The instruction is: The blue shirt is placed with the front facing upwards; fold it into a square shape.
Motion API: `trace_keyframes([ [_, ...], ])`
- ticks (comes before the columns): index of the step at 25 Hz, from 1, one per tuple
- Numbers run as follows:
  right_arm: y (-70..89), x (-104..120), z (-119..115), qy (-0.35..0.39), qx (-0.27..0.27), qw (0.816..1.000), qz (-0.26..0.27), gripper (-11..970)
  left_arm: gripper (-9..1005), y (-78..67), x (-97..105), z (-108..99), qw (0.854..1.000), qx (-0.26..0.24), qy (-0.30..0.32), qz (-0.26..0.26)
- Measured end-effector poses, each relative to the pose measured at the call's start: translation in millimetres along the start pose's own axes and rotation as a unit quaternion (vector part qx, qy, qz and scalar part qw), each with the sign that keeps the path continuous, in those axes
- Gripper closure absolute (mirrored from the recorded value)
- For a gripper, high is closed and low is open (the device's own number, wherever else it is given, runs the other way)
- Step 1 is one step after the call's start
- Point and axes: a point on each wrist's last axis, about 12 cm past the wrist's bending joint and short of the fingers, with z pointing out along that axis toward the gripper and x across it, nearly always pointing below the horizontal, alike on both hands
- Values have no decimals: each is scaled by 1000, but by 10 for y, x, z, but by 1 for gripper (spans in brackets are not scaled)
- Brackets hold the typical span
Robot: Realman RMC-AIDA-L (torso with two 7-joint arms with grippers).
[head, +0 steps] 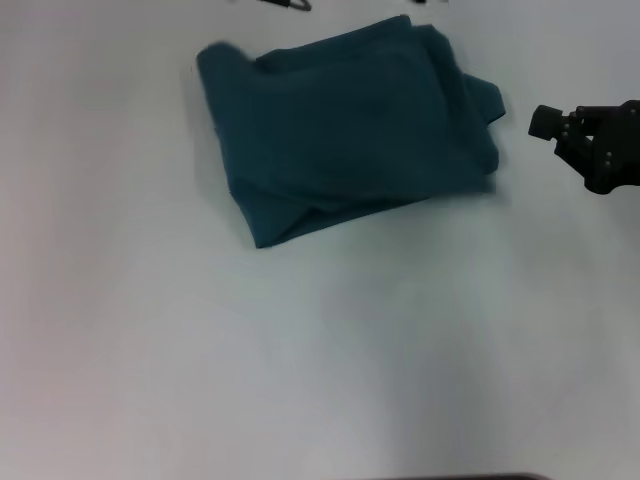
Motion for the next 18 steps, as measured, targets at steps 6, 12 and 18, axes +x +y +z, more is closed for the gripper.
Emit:
trace_keyframes([
  [6, -11, -2, 46, 10, -2, 1000, 5, 941, 623, 135, 149, -455, 997, 20, -74, -11],
  [12, -23, -16, 17, 7, 2, 1000, 11, 940, 480, 502, 447, -970, 982, 65, -154, -88],
  [18, -32, -49, 52, 7, -3, 1000, 14, 939, 309, 628, 574, -1080, 976, 69, -172, -113],
])
